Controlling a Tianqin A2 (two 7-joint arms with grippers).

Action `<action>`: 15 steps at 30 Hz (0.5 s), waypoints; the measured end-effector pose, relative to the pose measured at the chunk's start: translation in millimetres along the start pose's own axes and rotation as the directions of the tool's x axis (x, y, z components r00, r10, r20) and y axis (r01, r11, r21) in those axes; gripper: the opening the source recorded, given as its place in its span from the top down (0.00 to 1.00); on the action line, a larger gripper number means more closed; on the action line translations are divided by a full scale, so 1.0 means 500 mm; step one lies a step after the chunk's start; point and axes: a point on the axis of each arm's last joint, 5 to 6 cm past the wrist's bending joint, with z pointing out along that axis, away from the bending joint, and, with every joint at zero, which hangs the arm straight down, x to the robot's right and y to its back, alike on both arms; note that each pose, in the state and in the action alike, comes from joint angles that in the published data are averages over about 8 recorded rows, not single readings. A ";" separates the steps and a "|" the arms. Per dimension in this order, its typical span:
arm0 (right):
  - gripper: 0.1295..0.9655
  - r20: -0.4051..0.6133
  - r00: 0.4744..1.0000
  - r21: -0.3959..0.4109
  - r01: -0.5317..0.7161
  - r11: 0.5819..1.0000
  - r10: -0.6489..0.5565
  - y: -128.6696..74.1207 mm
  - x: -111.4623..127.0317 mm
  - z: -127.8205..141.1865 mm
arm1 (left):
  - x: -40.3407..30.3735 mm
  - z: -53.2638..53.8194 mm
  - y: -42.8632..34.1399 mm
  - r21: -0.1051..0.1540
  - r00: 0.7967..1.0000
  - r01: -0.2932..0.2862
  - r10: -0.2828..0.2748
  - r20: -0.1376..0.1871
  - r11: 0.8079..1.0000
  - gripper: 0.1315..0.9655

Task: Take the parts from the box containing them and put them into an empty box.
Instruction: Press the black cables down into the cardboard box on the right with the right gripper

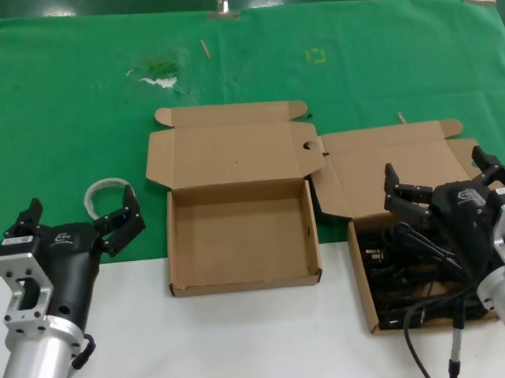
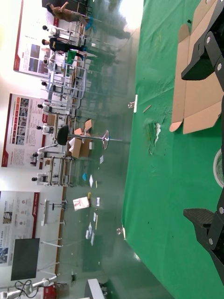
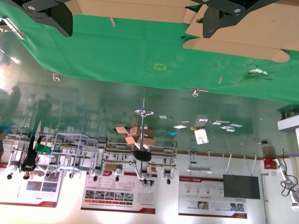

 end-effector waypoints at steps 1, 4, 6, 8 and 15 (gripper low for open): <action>0.00 0.000 1.000 0.000 0.000 1.000 0.000 0.000 0.000 0.000 | 0.000 0.000 0.000 0.000 1.000 0.000 0.000 0.000 1.000 0.00; 0.00 0.000 1.000 0.000 0.000 1.000 0.000 0.000 0.000 0.000 | 0.000 0.000 0.000 0.000 1.000 0.000 0.000 0.000 1.000 0.00; 0.00 0.000 1.000 0.000 0.000 1.000 0.000 0.000 0.000 0.000 | 0.000 0.000 0.000 0.000 1.000 0.000 0.000 0.000 1.000 0.00; 0.00 0.000 1.000 0.000 0.000 1.000 0.000 0.000 0.000 0.000 | 0.000 0.000 0.000 0.000 1.000 0.000 0.000 0.000 1.000 0.00; 0.00 0.000 1.000 0.000 0.000 1.000 0.000 0.000 0.000 0.000 | 0.000 0.000 0.000 0.000 1.000 0.000 0.000 0.000 1.000 0.00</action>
